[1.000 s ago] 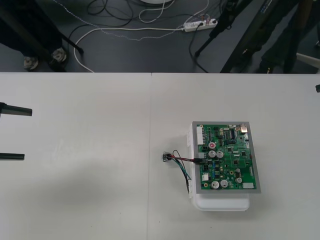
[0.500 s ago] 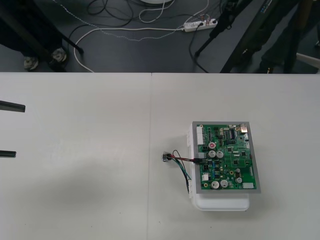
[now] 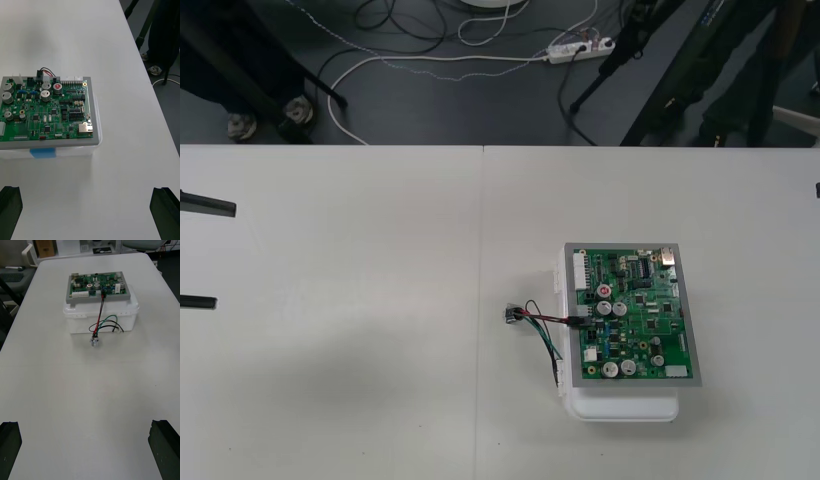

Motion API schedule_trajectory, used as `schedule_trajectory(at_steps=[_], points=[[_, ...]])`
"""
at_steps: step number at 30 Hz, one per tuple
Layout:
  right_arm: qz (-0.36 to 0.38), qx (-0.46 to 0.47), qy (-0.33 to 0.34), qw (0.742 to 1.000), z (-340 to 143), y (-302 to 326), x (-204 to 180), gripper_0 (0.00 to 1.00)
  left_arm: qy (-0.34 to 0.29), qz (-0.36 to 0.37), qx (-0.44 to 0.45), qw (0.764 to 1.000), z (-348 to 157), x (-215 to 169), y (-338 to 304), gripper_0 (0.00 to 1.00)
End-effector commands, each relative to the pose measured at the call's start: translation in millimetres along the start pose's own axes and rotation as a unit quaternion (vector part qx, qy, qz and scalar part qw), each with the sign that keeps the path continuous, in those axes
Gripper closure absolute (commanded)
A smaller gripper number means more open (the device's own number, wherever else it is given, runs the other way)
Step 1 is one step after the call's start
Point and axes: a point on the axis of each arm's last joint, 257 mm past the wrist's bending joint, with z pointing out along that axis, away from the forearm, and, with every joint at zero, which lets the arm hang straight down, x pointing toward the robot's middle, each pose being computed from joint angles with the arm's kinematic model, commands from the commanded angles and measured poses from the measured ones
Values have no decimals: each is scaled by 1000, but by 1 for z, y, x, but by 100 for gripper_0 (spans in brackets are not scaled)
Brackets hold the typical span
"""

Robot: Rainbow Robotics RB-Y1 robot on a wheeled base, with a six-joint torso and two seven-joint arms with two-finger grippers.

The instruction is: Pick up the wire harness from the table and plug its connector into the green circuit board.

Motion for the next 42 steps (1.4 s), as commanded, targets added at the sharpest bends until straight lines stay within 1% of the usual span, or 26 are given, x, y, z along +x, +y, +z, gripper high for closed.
schedule_trajectory(at_steps=[1, 16, 22, 26, 42], points=[[-40, -5, 24, 999, -9, 1, 2, 0, 10, 6, 20, 1000, -12, -23, 5, 0], [-29, -1, 34, 999, -11, 1, 13, 0, 8, 4, 24, 1000, -8, -24, 3, 0], [-34, -2, 34, 999, -11, 1, 14, 0, 17, -11, 25, 999, -8, -19, 2, 0], [-30, -5, 37, 999, -10, 3, 18, 0, 20, -44, 24, 999, -9, -17, 1, 0], [-27, -4, 39, 999, -10, 3, 21, 0, 30, -61, 31, 997, -6, -8, -7, 0]])
